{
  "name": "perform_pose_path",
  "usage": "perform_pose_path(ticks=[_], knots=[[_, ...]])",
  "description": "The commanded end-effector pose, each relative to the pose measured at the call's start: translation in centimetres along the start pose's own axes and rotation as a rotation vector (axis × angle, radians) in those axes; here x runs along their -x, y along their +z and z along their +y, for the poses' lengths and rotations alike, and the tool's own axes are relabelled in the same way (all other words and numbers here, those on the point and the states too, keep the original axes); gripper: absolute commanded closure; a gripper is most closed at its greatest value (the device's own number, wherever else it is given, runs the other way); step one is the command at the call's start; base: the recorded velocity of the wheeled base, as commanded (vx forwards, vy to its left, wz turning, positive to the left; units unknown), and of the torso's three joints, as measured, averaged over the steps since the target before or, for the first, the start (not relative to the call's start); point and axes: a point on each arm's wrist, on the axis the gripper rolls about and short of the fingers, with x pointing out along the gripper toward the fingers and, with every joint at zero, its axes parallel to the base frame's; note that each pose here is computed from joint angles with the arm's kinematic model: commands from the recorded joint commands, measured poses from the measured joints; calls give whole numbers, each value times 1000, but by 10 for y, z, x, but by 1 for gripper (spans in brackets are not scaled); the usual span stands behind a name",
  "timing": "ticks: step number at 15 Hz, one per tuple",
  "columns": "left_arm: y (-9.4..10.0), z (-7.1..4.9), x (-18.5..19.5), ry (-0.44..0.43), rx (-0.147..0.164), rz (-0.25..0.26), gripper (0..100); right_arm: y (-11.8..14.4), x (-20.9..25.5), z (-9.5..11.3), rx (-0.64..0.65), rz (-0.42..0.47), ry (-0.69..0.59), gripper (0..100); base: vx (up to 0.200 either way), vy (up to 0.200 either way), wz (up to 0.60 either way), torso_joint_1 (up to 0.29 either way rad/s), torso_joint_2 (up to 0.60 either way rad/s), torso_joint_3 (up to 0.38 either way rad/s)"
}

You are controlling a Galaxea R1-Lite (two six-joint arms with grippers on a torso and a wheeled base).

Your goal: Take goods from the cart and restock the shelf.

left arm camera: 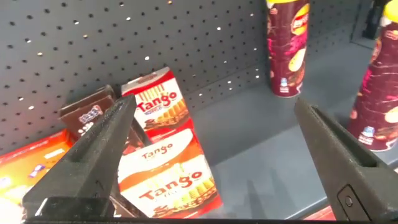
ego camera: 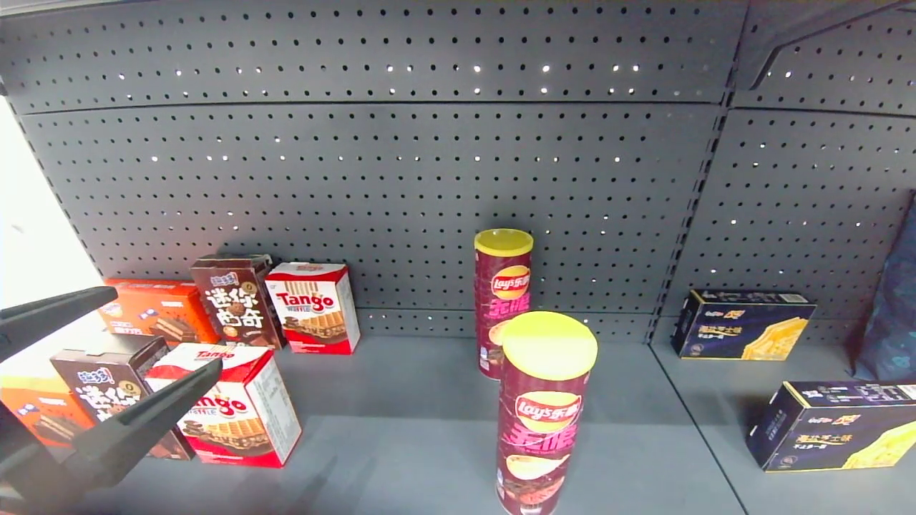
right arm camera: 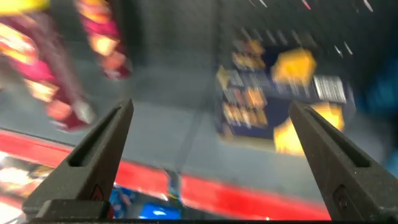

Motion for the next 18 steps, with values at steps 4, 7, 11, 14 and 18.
perform_pose_path(ticks=[4,7,11,14,18], knots=[[1,0,1,7,-1,-4,0,28,-139,37,109,312,316,0,0,0,0,0,0,0],[1,0,1,6,-1,-6,0,6,-163,61,149,445,397,0,0,0,0,0,0,0],[4,1,1,8,0,-17,0,-9,-187,83,179,535,427,0,0,0,0,0,0,0],[4,1,0,4,-1,-14,0,-10,-197,86,184,546,400,0,0,0,0,0,0,0],[2,0,0,3,2,-8,0,-12,-207,89,180,563,388,0,0,0,0,0,0,0]])
